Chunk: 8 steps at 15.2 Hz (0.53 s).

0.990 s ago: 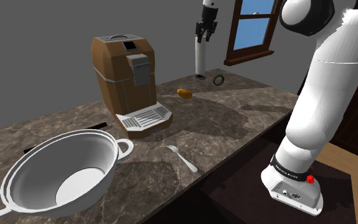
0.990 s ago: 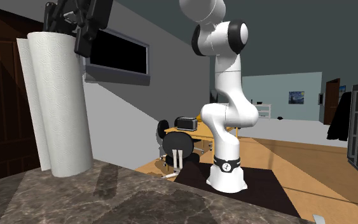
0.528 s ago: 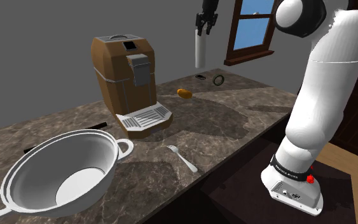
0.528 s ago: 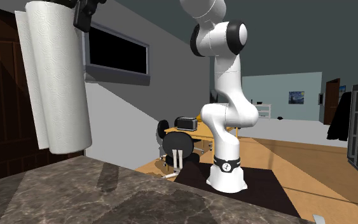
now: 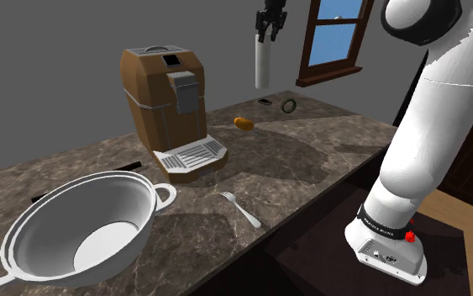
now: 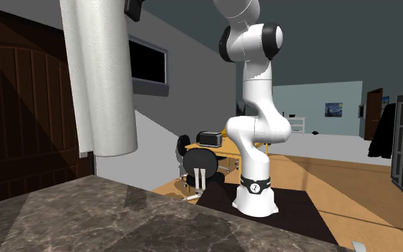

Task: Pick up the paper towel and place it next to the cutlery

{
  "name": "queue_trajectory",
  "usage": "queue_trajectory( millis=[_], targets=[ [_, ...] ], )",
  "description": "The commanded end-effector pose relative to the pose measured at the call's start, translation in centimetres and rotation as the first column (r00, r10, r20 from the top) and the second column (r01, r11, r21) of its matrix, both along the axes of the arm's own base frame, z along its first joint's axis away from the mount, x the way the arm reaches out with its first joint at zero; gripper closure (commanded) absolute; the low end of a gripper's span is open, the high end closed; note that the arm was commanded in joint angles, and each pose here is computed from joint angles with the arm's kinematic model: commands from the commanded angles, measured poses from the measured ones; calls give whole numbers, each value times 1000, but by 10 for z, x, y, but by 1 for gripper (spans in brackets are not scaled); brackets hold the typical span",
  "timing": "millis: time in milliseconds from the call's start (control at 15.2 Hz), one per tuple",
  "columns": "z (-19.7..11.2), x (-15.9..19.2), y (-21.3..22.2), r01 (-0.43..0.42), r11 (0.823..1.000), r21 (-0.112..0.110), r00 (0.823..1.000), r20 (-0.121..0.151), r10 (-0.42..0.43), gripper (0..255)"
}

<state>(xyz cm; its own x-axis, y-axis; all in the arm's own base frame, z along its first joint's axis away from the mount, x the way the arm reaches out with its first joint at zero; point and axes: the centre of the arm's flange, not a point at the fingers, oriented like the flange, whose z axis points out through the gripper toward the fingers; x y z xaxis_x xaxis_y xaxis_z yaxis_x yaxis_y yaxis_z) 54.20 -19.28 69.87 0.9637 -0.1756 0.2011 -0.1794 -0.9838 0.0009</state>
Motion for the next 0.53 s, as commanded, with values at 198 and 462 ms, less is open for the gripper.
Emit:
queue_trajectory(
  millis=[198,462],
  targets=[
    [-1,-25,61,0,1000,-1,1000,0,0,255],
    [-1,-44,110,0,1000,-1,1000,0,0,255]
  ],
)
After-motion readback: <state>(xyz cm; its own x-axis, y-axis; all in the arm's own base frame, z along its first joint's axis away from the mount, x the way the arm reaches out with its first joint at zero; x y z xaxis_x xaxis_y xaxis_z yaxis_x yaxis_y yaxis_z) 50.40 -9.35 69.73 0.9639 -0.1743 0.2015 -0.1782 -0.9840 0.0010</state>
